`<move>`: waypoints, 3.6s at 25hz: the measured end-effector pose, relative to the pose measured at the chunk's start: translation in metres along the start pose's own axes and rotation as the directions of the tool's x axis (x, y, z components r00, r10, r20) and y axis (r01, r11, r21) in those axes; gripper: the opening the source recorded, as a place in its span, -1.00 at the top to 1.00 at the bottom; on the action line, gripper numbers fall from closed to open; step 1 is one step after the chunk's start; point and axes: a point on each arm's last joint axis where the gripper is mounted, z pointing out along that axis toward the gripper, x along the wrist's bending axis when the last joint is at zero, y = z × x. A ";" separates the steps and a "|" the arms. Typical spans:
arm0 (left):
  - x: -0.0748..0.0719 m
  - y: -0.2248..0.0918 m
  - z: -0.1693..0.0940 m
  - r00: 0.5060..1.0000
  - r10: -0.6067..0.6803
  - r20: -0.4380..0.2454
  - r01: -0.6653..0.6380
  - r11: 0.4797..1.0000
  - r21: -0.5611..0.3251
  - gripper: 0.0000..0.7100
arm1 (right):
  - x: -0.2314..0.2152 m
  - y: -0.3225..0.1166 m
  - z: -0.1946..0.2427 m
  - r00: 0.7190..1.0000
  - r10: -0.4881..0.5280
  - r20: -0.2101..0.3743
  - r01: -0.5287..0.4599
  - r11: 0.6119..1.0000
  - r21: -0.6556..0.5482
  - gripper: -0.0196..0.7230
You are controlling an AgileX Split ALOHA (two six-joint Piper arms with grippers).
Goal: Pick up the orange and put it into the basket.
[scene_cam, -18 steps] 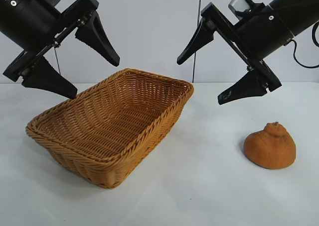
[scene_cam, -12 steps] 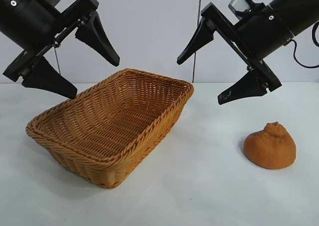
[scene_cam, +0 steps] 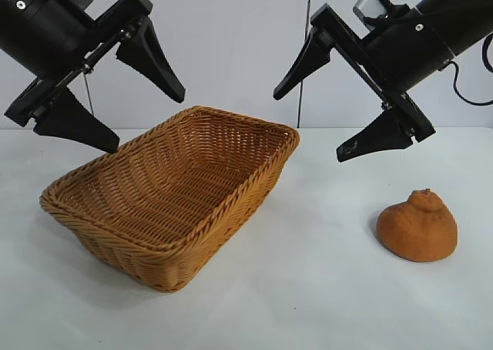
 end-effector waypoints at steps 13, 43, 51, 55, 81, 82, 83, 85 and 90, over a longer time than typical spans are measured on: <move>0.000 0.000 0.000 1.000 0.000 0.000 0.000 1.000 0.001 -0.78 | 0.000 0.000 0.000 1.000 0.001 -0.001 -0.001 1.000 0.000 -0.92; -0.013 -0.023 -0.037 0.777 -0.556 -0.295 0.497 0.830 -0.253 -0.78 | 0.000 0.000 0.000 1.000 -0.001 0.001 0.001 1.000 0.001 -0.92; 0.003 -0.029 -0.012 0.660 -0.680 -0.320 0.619 0.733 -0.282 -0.78 | 0.000 0.000 0.000 1.000 -0.001 0.001 0.001 1.000 0.001 -0.92; 0.014 -0.038 -0.003 0.634 -0.694 -0.341 0.633 0.719 -0.288 -0.78 | 0.000 0.000 0.000 1.000 -0.001 0.001 0.001 1.000 0.001 -0.92; 0.051 -0.047 0.076 0.596 -0.719 -0.356 0.653 0.693 -0.306 -0.15 | 0.000 0.000 0.000 1.000 -0.001 0.001 0.001 1.000 0.000 -0.92; 0.051 -0.047 0.076 0.595 -0.720 -0.356 0.654 0.692 -0.307 0.03 | 0.000 0.000 0.000 1.000 -0.001 0.001 0.001 1.000 0.000 -0.92; 0.051 -0.047 0.076 0.595 -0.720 -0.356 0.654 0.692 -0.307 0.21 | 0.000 0.000 0.000 1.000 -0.001 0.001 0.001 1.000 0.000 -0.92; 0.051 -0.048 0.075 0.589 -0.720 -0.368 0.656 0.692 -0.302 0.55 | 0.000 0.000 0.000 1.000 -0.001 0.001 0.001 1.000 0.000 -0.92; 0.048 -0.046 0.074 0.581 -0.733 -0.354 0.668 0.678 -0.307 0.75 | 0.000 0.000 0.000 1.000 -0.001 0.001 0.001 1.000 0.000 -0.92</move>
